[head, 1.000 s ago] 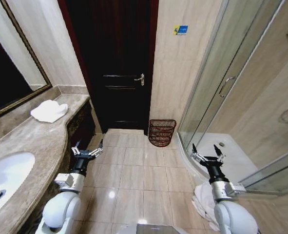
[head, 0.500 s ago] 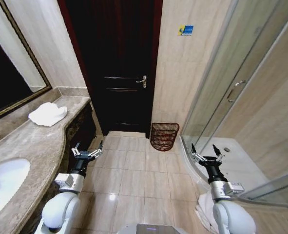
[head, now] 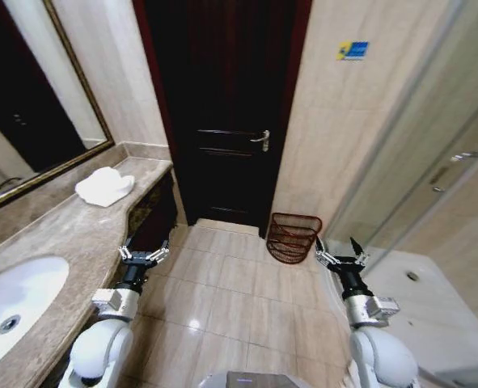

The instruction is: Discard the used towel into the hamper.

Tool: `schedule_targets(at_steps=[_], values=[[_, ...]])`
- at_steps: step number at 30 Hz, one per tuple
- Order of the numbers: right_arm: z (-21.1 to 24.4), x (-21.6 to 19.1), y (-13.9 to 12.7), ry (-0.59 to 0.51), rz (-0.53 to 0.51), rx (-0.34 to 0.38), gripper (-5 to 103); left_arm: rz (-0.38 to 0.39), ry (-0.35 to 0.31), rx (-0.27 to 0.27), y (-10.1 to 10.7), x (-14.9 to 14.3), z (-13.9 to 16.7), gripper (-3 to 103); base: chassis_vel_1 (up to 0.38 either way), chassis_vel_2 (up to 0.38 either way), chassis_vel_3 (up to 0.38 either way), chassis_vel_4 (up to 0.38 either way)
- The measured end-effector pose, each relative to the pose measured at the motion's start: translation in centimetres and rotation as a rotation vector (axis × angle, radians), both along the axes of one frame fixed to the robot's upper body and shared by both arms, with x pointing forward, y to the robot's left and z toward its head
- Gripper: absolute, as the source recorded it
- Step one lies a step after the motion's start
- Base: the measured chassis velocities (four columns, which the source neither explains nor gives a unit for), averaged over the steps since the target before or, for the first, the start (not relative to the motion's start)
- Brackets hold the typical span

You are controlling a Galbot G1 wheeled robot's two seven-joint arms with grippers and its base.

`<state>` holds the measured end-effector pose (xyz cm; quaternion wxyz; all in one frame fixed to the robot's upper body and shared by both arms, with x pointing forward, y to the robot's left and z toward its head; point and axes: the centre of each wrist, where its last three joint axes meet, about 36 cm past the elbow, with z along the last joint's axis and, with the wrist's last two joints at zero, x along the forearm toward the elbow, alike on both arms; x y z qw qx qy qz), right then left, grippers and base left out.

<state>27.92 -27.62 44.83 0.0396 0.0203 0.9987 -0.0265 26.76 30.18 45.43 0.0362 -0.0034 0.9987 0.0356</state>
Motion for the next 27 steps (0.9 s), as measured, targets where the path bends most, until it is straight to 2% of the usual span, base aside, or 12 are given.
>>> schedule_targets(at_steps=[9,18,27], values=[[-0.55,0.27,-0.39,0.009,0.003,0.000,100,0.008,-0.013,0.018,-0.19,-0.07,-0.24,100,-0.016,0.226,0.224,-0.008],[-0.52,0.32,-0.53,0.007,0.012,0.000,100,0.016,-0.040,0.020,-0.51,-0.41,-0.34,100,-0.109,0.136,0.139,-0.108],[-0.57,0.24,-0.60,0.007,0.020,-0.002,100,0.023,-0.025,0.010,-0.95,-0.85,-0.15,100,-0.133,0.122,0.127,-0.116]])
